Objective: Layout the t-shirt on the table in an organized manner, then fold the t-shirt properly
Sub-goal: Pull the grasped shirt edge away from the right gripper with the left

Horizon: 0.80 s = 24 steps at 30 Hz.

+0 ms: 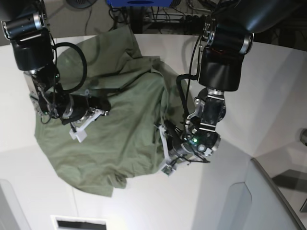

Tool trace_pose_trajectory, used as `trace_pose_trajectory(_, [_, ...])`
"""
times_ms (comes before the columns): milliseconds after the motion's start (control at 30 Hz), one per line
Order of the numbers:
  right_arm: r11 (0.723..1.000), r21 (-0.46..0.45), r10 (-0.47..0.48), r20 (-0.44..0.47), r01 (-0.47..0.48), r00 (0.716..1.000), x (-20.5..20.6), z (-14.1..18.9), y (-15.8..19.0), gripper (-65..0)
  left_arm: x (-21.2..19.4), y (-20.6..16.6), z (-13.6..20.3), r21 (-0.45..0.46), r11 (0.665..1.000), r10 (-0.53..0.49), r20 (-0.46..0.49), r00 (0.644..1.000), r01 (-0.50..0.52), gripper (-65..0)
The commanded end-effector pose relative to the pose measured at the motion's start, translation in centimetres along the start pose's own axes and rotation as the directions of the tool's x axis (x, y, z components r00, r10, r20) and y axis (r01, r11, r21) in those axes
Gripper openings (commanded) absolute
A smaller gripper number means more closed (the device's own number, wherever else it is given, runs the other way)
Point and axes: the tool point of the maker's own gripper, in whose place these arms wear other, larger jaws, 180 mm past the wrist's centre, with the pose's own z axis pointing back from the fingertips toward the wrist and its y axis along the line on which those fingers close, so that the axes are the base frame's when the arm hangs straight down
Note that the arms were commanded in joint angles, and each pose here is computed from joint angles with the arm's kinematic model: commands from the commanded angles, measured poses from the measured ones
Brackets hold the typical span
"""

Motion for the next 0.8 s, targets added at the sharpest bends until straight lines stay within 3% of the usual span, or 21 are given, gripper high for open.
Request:
trace_pose_trajectory(0, [1.000, -0.020, 0.018, -0.002, -0.018, 1.000, 0.5, 0.2, -0.2, -62.9, 2.3, 2.0, 1.5, 0.055, 0.998, -0.019, 0.062, 0.998, 0.016, -65.0])
trace_pose_trajectory(133, [1.000, -0.021, 0.019, -0.001, -0.019, 1.000, 0.7, 0.3, -0.3, -62.9, 2.1, 4.2, 5.4, 0.161, 0.984, -0.082, 0.040, 0.996, 0.074, -65.0])
trace_pose_trajectory(367, [0.999, -0.017, 0.030, 0.018, -0.030, 0.999, 1.9, 0.5, 0.2, -62.9, -4.1, 5.9, 11.4, 0.272, 0.942, -0.186, -0.074, 0.980, 0.199, -65.0])
trace_pose_trajectory(600, [0.999, -0.023, 0.034, 0.045, -0.033, 0.998, 3.4, 1.0, 0.2, -63.0, -13.3, 4.1, 15.8, 0.223, 0.916, -0.280, -0.241, 0.929, 0.334, -65.0])
trace_pose_trajectory(767, [0.999, -0.023, 0.040, 0.059, -0.038, 0.997, 4.1, 1.2, 0.4, -63.0, -20.1, 3.0, 18.0, 0.168, 0.932, -0.243, -0.369, 0.897, 0.322, -65.0])
